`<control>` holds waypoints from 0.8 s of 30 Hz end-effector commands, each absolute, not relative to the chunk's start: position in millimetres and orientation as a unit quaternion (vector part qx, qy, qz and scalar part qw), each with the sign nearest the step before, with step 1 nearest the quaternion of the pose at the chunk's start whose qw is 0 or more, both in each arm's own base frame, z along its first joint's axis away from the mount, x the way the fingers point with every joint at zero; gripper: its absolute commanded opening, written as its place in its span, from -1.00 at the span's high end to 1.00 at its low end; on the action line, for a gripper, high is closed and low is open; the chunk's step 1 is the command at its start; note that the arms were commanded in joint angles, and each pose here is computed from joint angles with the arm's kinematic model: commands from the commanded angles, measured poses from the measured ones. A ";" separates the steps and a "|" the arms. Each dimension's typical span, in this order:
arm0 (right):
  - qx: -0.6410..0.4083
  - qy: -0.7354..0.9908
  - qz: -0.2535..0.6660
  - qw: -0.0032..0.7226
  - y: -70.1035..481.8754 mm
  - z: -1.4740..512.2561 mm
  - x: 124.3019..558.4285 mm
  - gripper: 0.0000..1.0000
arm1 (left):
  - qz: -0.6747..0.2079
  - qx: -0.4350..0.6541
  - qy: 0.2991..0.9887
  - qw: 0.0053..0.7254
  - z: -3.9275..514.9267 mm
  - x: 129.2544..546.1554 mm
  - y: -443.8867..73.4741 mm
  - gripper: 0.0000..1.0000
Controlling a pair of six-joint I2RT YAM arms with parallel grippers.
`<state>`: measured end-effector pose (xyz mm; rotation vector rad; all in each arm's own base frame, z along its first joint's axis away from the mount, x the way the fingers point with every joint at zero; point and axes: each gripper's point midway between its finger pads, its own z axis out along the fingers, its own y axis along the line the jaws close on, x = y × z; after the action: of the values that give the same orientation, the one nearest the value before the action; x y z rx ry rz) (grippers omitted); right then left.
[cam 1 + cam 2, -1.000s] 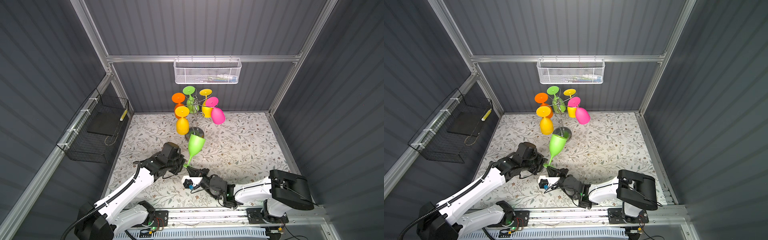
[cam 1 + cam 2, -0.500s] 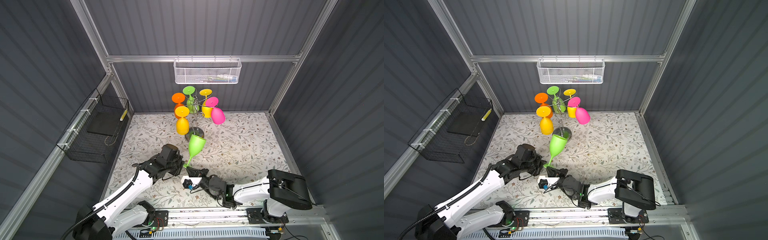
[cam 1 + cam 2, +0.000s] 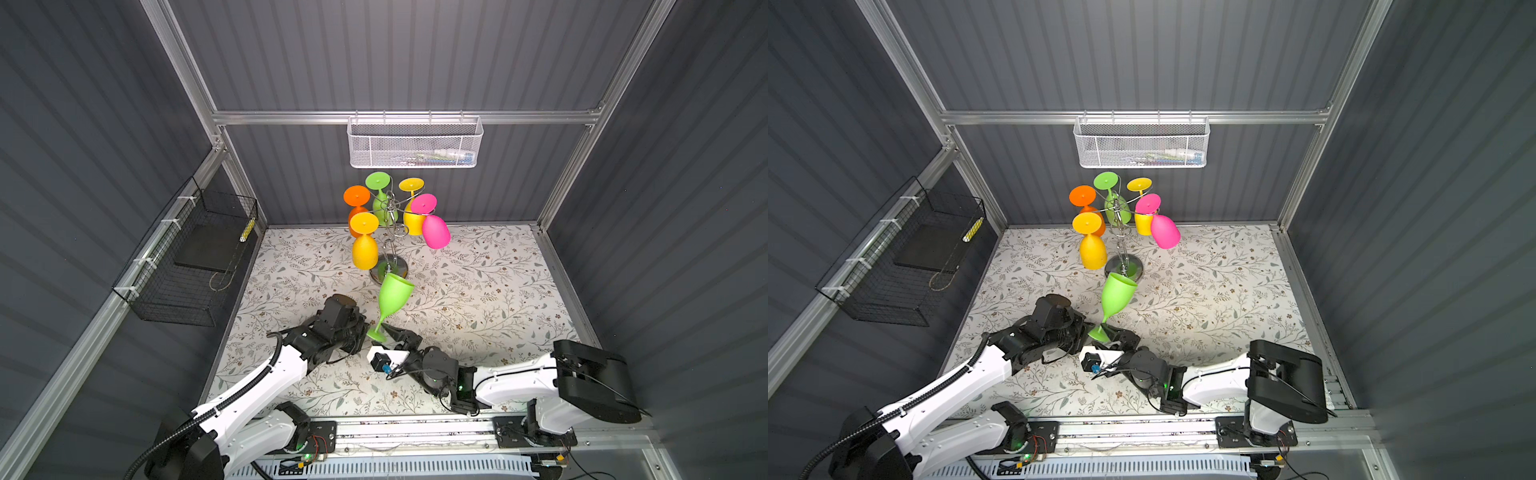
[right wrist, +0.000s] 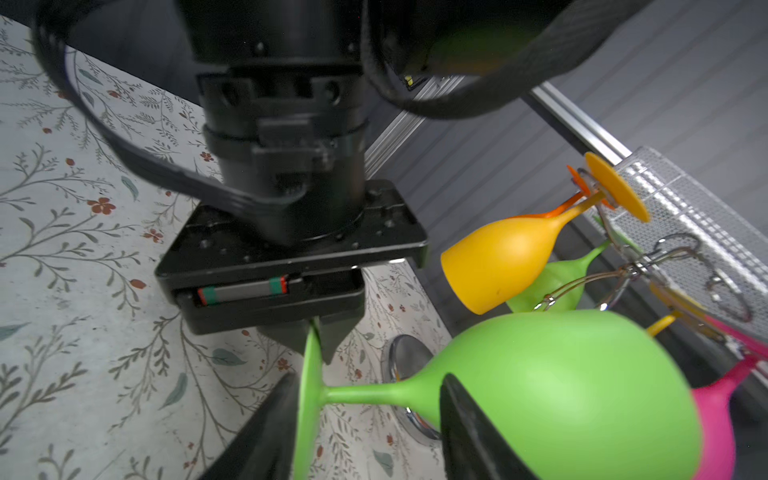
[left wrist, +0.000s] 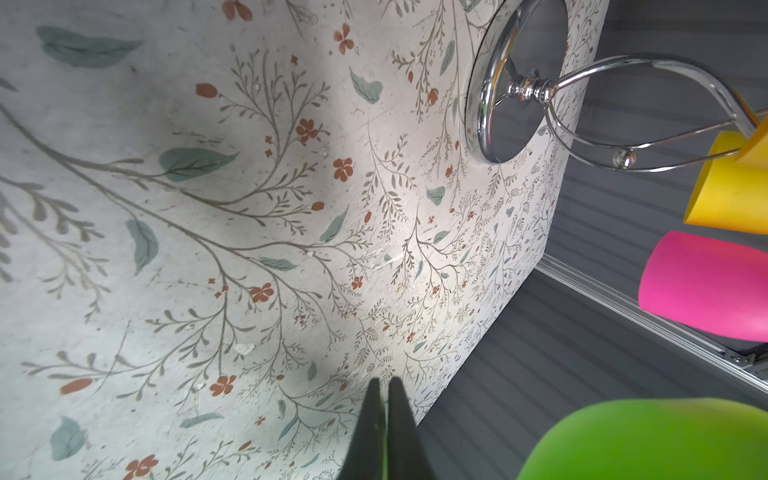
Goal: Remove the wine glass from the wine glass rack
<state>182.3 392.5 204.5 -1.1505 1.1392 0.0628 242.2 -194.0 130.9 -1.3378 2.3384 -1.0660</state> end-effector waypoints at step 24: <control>-0.375 0.749 0.214 0.502 300.8 306.2 193.4 -0.33 | -0.540 -0.291 0.755 0.232 139.2 282.4 -208.3 1.00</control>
<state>195.2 311.8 317.8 -0.9287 1.5981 0.4293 276.9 -198.0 118.2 -0.9997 2.1422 -1.4017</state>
